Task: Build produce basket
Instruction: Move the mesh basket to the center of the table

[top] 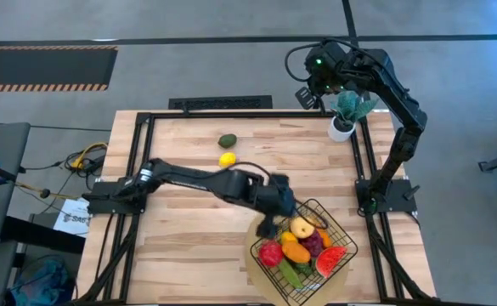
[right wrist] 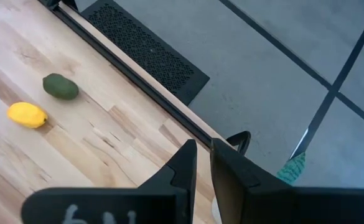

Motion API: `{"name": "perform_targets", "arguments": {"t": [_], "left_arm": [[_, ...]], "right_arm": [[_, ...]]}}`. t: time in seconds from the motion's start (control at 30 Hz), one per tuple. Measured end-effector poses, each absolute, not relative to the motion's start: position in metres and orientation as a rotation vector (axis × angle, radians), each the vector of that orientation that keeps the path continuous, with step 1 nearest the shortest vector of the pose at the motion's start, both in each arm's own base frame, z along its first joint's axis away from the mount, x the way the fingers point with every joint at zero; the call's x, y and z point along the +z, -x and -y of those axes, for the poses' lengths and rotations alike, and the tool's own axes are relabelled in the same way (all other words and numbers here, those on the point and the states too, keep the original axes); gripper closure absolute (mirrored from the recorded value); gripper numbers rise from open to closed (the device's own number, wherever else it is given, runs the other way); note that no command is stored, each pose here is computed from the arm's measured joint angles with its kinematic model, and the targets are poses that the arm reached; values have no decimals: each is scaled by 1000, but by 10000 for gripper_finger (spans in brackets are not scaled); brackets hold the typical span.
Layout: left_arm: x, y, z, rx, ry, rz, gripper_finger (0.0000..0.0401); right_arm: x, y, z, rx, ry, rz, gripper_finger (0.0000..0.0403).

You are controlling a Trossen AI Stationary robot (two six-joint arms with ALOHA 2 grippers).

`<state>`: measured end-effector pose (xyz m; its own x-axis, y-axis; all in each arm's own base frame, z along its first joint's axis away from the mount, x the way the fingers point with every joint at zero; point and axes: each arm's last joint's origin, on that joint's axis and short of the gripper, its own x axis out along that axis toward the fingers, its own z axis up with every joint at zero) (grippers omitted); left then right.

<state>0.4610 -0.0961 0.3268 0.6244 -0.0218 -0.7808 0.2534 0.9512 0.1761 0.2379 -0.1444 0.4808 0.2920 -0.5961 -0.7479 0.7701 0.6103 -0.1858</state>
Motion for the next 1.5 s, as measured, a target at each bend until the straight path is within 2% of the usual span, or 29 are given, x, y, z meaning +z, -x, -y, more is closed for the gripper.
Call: {"name": "perform_targets", "arguments": {"t": [0.17, 0.3, 0.37, 0.47, 0.73, 0.9, 1.03, 1.17, 1.37, 1.5], "left_arm": [[352, -420, 80, 75, -450, -1065, 17], [371, -377, 67, 284, -474, -1219, 17], [380, -368, 63, 378, -458, -1176, 17], [398, -339, 59, 404, -468, -1148, 17], [425, -243, 35, 606, -333, -1004, 17], [423, -182, 20, 693, -189, -905, 17], [416, -139, 10, 759, -124, -830, 17], [405, -110, 2, 798, -95, -778, 17], [400, -86, -3, 793, -107, -736, 17], [400, -83, -4, 776, -144, -746, 17]], "right_arm": [[481, -239, 140, -900, -207, -891, 338], [486, -235, 134, -883, -193, -876, 350], [490, -229, 130, -883, -193, -858, 366], [500, -217, 119, -852, -239, -799, 394], [527, -184, 56, -700, -425, -590, 399], [528, -189, 3, -571, -512, -549, 400], [509, -214, -44, -550, -535, -589, 401], [470, -241, -98, -577, -625, -692, 401], [401, -255, -188, -759, -978, -841, 402], [377, -246, -244, -874, -1222, -885, 402]]}}
